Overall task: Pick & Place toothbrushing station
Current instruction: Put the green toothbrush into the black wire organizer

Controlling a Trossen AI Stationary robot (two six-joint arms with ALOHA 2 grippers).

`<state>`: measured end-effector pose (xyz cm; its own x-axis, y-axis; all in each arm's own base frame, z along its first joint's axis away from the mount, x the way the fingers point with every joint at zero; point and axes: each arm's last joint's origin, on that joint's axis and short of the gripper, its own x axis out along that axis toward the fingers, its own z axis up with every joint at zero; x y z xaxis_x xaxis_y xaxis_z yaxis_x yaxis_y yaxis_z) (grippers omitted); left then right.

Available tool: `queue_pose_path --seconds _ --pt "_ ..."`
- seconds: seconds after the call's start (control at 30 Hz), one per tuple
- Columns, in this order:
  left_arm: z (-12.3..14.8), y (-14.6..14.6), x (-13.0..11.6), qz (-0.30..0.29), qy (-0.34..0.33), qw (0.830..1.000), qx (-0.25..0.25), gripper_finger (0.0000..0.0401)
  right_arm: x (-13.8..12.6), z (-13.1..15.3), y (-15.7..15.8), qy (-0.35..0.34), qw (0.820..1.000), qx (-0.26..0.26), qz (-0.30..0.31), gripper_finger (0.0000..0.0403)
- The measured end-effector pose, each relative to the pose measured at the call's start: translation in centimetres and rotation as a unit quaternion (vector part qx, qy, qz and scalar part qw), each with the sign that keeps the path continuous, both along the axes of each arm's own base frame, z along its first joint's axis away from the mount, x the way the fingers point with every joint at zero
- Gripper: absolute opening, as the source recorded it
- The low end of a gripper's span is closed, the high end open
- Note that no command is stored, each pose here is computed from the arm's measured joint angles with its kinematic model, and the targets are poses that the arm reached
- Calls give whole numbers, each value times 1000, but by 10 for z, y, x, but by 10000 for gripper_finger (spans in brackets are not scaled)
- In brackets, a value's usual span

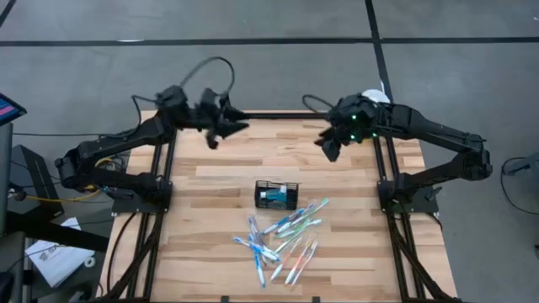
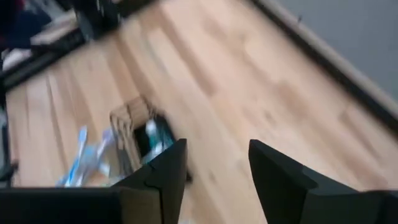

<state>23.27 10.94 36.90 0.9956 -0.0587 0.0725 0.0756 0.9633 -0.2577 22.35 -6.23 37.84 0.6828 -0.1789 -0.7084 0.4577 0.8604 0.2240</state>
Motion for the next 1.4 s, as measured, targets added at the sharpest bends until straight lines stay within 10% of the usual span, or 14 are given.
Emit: queue_pose_path --seconds 0.37,0.73,1.4 --pt "-52 -19 2 83 260 962 2 155 -14 -56 39 174 980 18 94 174" --pt "-54 -23 5 135 265 955 -3 155 -34 -180 51 172 967 100 162 173" --pt "-59 -20 9 146 272 951 -16 155 -10 -213 34 144 954 138 222 173"
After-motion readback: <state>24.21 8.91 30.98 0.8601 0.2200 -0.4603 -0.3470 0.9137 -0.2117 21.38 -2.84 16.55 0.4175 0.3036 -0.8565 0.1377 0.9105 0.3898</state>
